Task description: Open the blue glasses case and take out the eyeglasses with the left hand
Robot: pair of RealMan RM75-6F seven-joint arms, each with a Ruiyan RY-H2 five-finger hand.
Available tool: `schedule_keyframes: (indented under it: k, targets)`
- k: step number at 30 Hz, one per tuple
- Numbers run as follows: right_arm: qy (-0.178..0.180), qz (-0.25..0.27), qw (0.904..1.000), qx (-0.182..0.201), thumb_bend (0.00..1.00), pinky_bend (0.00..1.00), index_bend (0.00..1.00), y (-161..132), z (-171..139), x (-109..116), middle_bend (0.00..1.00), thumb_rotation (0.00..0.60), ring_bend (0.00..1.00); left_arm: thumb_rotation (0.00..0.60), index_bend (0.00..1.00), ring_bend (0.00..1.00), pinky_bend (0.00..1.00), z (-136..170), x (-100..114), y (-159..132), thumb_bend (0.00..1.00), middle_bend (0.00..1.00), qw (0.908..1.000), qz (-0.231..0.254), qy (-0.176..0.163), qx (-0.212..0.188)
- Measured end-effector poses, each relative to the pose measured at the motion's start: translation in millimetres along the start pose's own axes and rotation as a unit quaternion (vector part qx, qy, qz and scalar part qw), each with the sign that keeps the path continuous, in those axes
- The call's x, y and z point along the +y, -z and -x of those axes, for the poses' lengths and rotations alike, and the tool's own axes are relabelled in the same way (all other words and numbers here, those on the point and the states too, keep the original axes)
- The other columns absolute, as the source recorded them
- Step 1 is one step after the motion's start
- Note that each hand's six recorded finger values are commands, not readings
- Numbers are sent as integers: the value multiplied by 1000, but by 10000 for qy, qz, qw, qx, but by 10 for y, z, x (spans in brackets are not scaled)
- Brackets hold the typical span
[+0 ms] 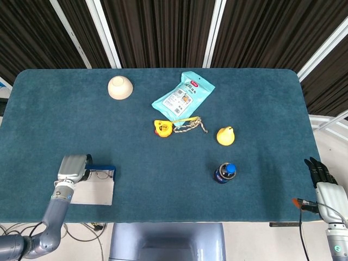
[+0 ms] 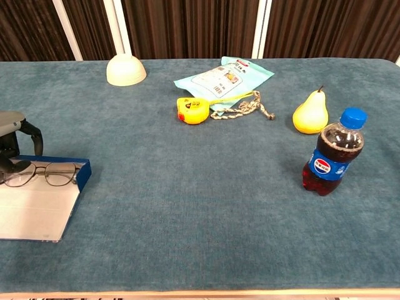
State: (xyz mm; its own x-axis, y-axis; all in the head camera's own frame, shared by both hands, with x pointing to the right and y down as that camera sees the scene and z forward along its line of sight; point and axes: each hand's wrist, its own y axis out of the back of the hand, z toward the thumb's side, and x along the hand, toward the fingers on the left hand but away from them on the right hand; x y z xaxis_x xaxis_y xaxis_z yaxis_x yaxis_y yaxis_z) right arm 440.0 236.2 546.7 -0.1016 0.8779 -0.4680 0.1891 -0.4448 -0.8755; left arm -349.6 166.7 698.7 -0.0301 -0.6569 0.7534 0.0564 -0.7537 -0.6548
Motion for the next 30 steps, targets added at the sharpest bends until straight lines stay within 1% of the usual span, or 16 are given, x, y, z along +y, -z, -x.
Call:
schedule_keyframes:
  k: [4, 8, 11, 14, 19, 24, 27, 30]
  targets:
    - [-5, -5, 10000, -2, 187, 209, 0, 0, 0, -3, 0, 600, 0, 600, 543, 938, 1000, -79, 44, -25, 476, 1000, 10000, -2, -94, 19]
    - [-4, -8, 10000, -14, 187, 209, 0, 4, 3, -3, 0, 600, 0, 600, 542, 939, 1000, -171, 130, -90, 477, 1000, 9996, 42, -262, -3]
    - [-6, -10, 10000, -22, 187, 209, 0, 6, 5, -5, 0, 600, 0, 600, 542, 941, 1000, -230, 208, -150, 478, 1000, 9990, 31, -449, -68]
    - [-3, -11, 10000, -23, 188, 209, 0, 6, 6, -4, 0, 600, 0, 600, 544, 942, 1000, -280, 294, -218, 479, 1000, 9973, 1, -708, -181]
    - [-4, -3, 10000, -34, 187, 209, 0, 11, 11, -3, 0, 600, 0, 600, 546, 943, 1000, -348, 422, -301, 480, 1000, 9913, -130, -1239, -423]
    - [1, 4, 10000, -34, 187, 209, 0, 12, 13, 0, 0, 600, 0, 600, 546, 943, 1000, -419, 494, -278, 486, 1000, 9810, -383, -1795, -628]
    - [-2, 3, 10000, -31, 187, 209, 0, 9, 13, -4, 0, 600, 0, 600, 546, 943, 1000, -450, 499, -235, 486, 1000, 9757, -464, -2023, -705]
    - [-6, 1, 10000, -32, 188, 209, 0, 7, 13, -7, 0, 600, 0, 600, 546, 943, 1000, -472, 484, -190, 486, 1000, 9724, -447, -2168, -731]
